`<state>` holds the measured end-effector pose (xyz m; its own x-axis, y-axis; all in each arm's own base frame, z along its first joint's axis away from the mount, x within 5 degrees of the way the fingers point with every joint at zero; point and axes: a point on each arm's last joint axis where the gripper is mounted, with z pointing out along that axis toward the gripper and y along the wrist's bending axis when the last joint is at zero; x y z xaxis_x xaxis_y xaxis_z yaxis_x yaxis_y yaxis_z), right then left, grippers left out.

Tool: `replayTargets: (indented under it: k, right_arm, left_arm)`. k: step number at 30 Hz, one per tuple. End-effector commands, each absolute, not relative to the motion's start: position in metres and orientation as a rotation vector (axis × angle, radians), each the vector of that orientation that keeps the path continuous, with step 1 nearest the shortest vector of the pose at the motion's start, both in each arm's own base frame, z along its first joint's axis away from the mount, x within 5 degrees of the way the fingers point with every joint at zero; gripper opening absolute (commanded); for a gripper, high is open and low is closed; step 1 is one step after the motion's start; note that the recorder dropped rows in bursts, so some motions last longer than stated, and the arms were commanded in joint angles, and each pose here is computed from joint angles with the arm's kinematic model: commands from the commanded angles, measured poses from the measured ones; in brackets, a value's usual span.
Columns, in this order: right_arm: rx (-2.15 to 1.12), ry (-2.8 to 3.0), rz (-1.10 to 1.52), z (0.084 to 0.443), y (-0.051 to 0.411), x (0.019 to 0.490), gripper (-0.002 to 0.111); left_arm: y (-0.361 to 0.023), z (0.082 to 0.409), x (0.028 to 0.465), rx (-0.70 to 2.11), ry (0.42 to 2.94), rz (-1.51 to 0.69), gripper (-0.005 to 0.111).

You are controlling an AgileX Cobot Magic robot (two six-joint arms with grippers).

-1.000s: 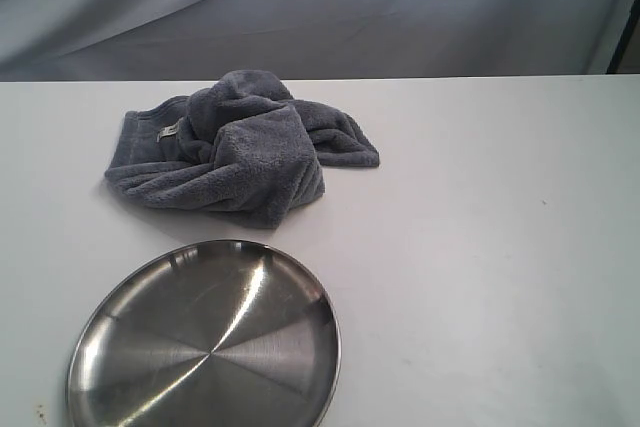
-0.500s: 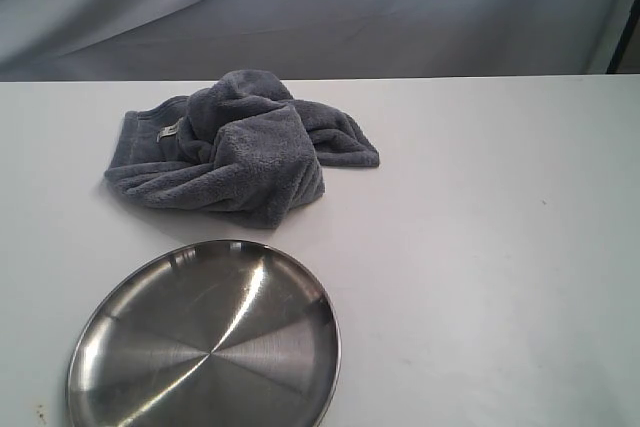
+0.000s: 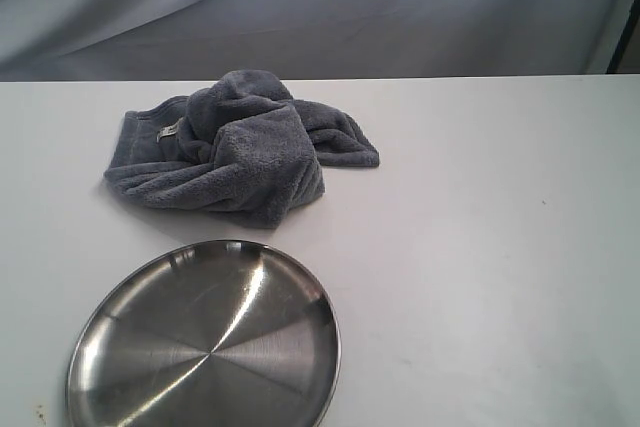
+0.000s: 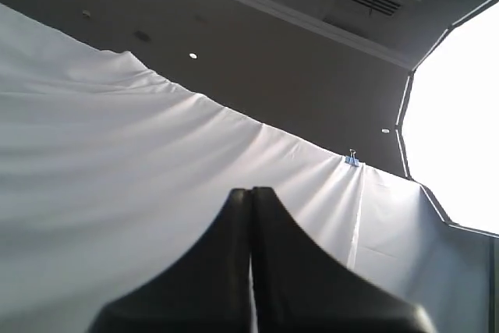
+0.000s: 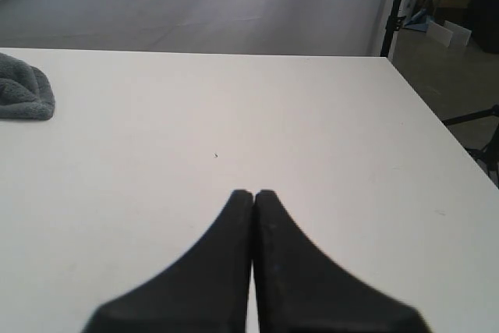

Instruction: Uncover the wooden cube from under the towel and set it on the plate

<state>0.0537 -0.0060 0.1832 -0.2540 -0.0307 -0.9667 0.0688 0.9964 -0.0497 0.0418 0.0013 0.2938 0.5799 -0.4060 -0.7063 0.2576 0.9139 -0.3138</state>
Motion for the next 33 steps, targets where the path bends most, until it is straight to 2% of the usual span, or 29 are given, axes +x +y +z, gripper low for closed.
replayTargets:
  k: [1, 2, 3, 4, 5, 6, 7, 9, 10, 12, 14, 16, 18, 20, 28, 33]
  right_arm:
    - [0.021, 1.809, -0.090, 0.184, -0.006, 0.054, 0.000]
    - [0.021, 1.809, -0.090, 0.184, -0.006, 0.054, 0.000]
    - [0.021, 1.809, -0.090, 0.184, -0.006, 0.054, 0.000]
    - [0.021, 1.809, -0.090, 0.184, -0.006, 0.054, 0.000]
    - [0.021, 1.809, -0.090, 0.184, -0.006, 0.054, 0.000]
    - [0.021, 1.809, -0.090, 0.184, -0.006, 0.054, 0.000]
    - [0.021, 1.809, -0.090, 0.184, -0.006, 0.054, 0.000]
    - [0.021, 1.809, -0.090, 0.184, -0.006, 0.054, 0.000]
    - [0.021, 1.809, -0.090, 0.184, -0.006, 0.054, 0.000]
    - [0.021, 1.809, -0.090, 0.184, -0.006, 0.054, 0.000]
    - [0.021, 1.809, -0.090, 0.184, -0.006, 0.054, 0.000]
    - [0.021, 1.809, -0.090, 0.184, -0.006, 0.054, 0.000]
    - [0.021, 1.809, -0.090, 0.184, -0.006, 0.054, 0.000]
    - [0.021, 1.809, -0.090, 0.184, -0.006, 0.054, 0.000]
    - [0.021, 1.809, -0.090, 0.184, -0.006, 0.054, 0.000]
    - [0.021, 1.809, -0.090, 0.184, -0.006, 0.054, 0.000]
  left_arm:
    - [-0.004, 0.351, 0.074, -0.142, 0.946, -0.369, 0.000]
    - [-0.007, 0.362, 0.085, -0.090, 0.975, -0.323, 0.000]
    - [-0.015, 0.386, 0.121, 0.054, 1.120, -0.193, 0.000]
    - [-0.016, 0.393, 0.142, 0.097, 1.243, -0.124, 0.000]
    - [-0.009, 0.395, 0.182, 0.084, 1.528, 0.007, 0.000]
    - [-0.005, 0.392, 0.196, 0.025, 1.637, 0.037, 0.000]
    - [0.004, 0.379, 0.228, -0.052, 1.861, 0.136, 0.000]
    - [0.002, 0.354, 0.269, 0.026, 2.052, 0.194, 0.000]
    - [-0.006, 0.342, 0.280, 0.069, 2.111, 0.138, 0.000]
    - [-0.046, 0.299, 0.309, 0.433, 2.312, -0.028, 0.000]
    - [-0.077, 0.271, 0.321, 0.554, 2.474, -0.213, 0.000]
    - [-0.103, 0.243, 0.325, 0.680, 2.620, -0.283, 0.000]
    - [-0.127, 0.215, 0.325, 0.789, 2.695, -0.310, 0.000]
    - [-0.147, 0.200, 0.324, 0.874, 2.682, -0.293, 0.000]
    - [-0.166, 0.199, 0.317, 0.973, 2.628, -0.273, 0.000]
    - [-0.174, 0.200, 0.309, 1.006, 2.661, -0.387, 0.000]
